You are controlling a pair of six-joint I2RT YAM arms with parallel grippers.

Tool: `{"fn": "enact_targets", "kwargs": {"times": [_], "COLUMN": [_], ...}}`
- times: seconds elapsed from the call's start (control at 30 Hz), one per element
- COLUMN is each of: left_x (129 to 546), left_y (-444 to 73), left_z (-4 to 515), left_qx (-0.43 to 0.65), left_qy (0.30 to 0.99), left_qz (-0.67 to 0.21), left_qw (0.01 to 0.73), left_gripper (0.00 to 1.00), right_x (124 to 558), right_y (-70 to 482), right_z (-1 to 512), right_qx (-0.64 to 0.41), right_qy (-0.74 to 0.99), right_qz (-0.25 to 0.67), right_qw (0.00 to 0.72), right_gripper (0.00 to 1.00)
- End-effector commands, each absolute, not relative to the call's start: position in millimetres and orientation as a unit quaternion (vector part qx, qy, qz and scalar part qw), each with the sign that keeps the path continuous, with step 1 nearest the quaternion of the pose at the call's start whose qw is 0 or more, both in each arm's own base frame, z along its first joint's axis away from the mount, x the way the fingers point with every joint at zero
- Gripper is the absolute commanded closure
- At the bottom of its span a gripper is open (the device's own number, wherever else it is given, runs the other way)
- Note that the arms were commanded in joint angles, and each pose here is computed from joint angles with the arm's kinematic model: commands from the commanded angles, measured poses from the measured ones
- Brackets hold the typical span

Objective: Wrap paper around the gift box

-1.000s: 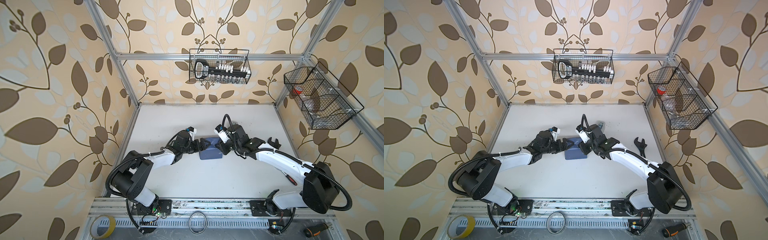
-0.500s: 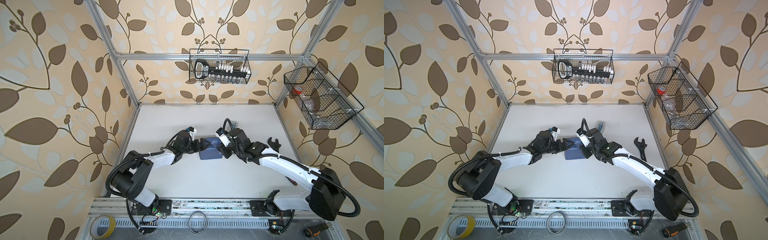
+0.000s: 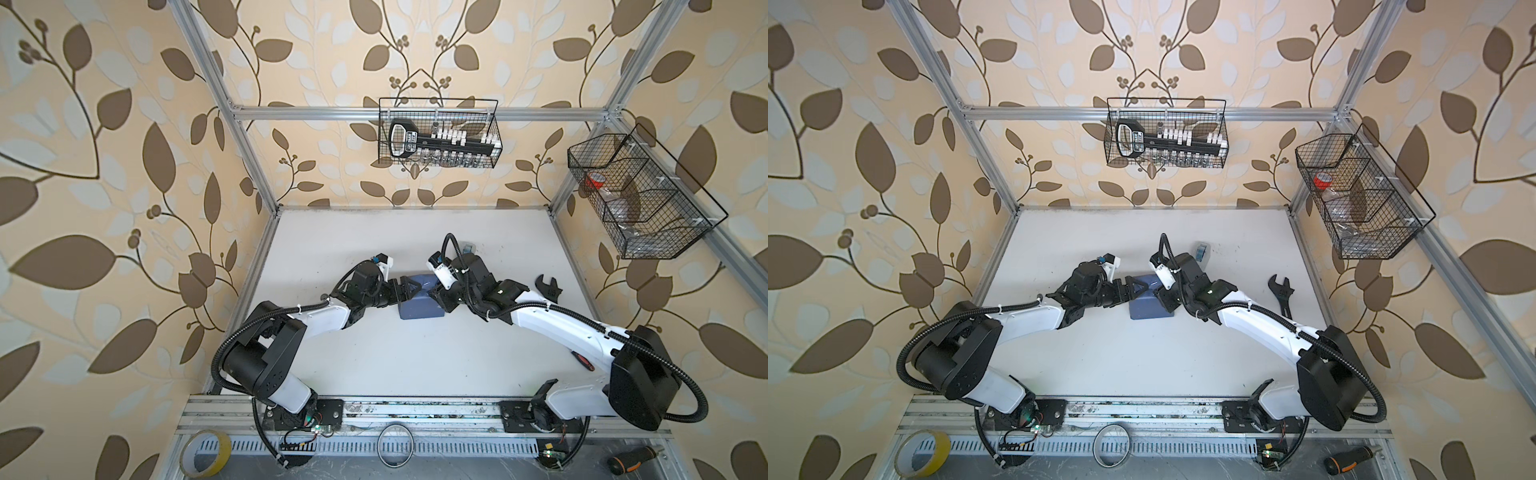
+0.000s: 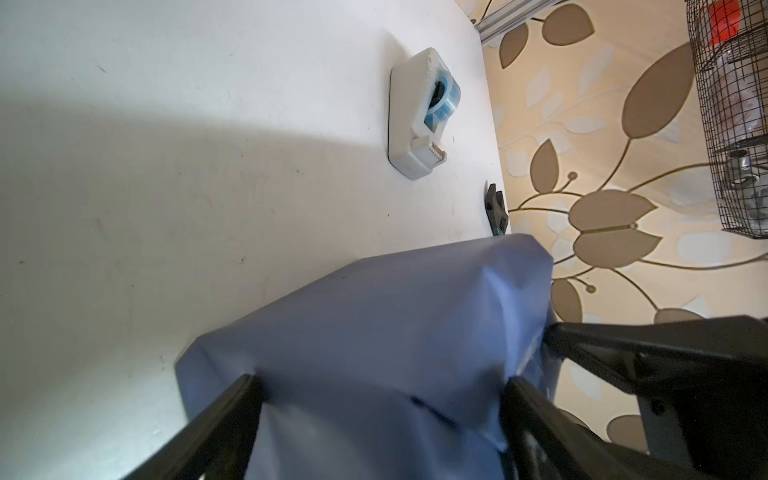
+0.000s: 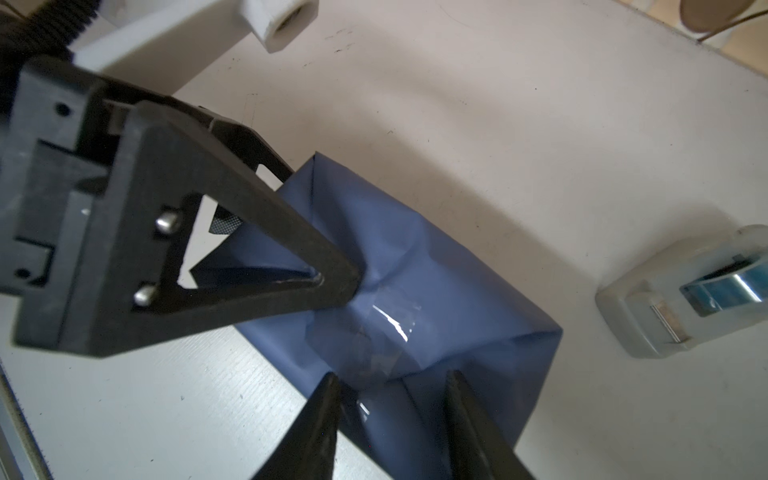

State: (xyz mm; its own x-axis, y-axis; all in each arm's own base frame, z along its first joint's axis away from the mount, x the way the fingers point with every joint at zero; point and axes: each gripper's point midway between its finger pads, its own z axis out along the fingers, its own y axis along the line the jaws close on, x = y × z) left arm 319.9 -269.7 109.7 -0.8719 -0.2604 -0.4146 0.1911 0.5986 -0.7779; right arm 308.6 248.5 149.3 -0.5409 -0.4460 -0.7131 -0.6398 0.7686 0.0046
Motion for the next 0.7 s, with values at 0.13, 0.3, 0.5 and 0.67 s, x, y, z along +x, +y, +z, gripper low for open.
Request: {"fn": "enact_targets", "kwargs": {"times": [0.13, 0.3, 0.5, 0.67], "left_x": [295, 295, 296, 295], "left_y": [-253, -253, -253, -253], "left_z": [51, 51, 53, 52], "left_qx": [-0.047, -0.047, -0.047, -0.047], "left_qy": [0.906, 0.906, 0.905, 0.905], "left_qz": [-0.385, -0.384, -0.386, -0.385], "left_qw": [0.172, 0.172, 0.174, 0.172], "left_gripper": [0.09, 0.09, 0.09, 0.09], "right_x": [306, 312, 329, 342], "right_y": [238, 246, 253, 256], "right_z": [151, 177, 174, 165], "right_qx": [-0.317, -0.3, -0.285, -0.283], "right_qy": [0.87, 0.857, 0.861, 0.866], "right_qz": [0.102, 0.142, 0.143, 0.123], "right_qw": [0.364, 0.394, 0.396, 0.394], "right_gripper": [0.56, 0.55, 0.55, 0.55]}}
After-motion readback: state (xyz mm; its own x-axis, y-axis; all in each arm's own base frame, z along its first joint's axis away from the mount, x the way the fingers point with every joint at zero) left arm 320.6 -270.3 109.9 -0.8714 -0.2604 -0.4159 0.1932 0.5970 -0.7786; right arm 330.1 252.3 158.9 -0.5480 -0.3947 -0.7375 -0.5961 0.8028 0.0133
